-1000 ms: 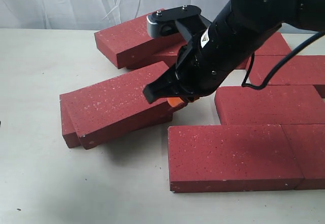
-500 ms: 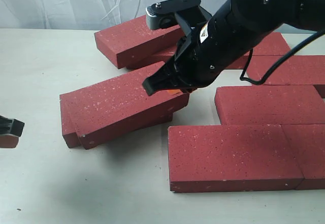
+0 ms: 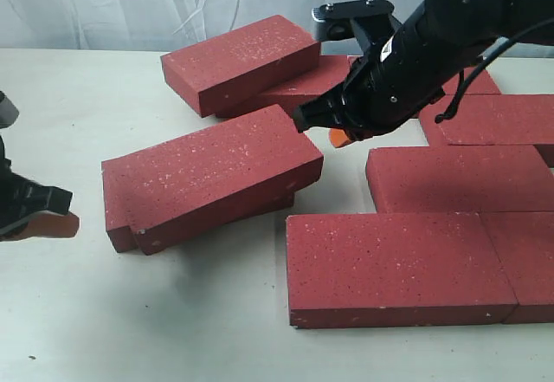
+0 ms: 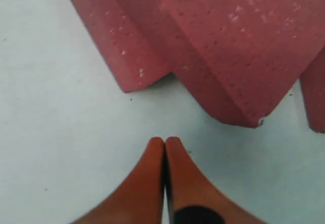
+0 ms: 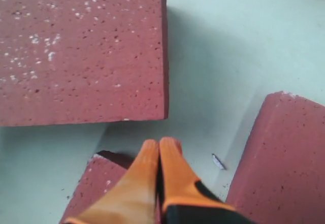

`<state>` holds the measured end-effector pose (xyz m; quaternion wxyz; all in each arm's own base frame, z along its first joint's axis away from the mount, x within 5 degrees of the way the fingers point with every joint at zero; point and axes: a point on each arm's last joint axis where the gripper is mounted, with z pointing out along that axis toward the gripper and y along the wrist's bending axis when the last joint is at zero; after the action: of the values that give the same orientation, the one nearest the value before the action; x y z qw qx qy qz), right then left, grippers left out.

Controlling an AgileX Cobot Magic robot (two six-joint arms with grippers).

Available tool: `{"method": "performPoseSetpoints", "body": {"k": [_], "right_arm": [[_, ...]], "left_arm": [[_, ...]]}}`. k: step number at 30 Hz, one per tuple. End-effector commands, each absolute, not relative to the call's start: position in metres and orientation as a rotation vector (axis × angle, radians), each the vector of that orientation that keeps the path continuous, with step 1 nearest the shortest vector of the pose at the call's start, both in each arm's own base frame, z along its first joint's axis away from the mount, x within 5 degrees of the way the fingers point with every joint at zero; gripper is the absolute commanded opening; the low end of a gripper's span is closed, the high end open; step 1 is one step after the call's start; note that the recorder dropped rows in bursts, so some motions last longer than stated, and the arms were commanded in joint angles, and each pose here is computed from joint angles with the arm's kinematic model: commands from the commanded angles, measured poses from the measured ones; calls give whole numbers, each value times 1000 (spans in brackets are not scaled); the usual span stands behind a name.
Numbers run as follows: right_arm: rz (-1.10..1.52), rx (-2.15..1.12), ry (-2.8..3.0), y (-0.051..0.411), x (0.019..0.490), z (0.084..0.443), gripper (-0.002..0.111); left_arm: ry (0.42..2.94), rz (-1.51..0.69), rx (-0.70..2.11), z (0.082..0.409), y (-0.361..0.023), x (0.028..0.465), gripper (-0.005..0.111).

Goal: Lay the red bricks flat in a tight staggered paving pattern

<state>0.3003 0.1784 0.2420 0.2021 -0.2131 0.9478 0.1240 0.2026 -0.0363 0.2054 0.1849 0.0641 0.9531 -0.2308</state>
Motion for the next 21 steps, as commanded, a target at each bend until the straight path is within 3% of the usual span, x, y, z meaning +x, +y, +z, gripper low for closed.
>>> {"method": "performPoseSetpoints", "body": {"k": [1, 9, 21], "right_arm": [[334, -562, 2644, 177, 312, 226, -1], [344, -528, 2644, 182, 322, 208, -1], [351, -506, 2594, 184, 327, 208, -1]], "left_arm": [[2614, -741, 180, 202, -41, 214, 0], [2612, -739, 87, 194, -40, 224, 0], [2626, -679, 56, 185, -36, 228, 0]]}}
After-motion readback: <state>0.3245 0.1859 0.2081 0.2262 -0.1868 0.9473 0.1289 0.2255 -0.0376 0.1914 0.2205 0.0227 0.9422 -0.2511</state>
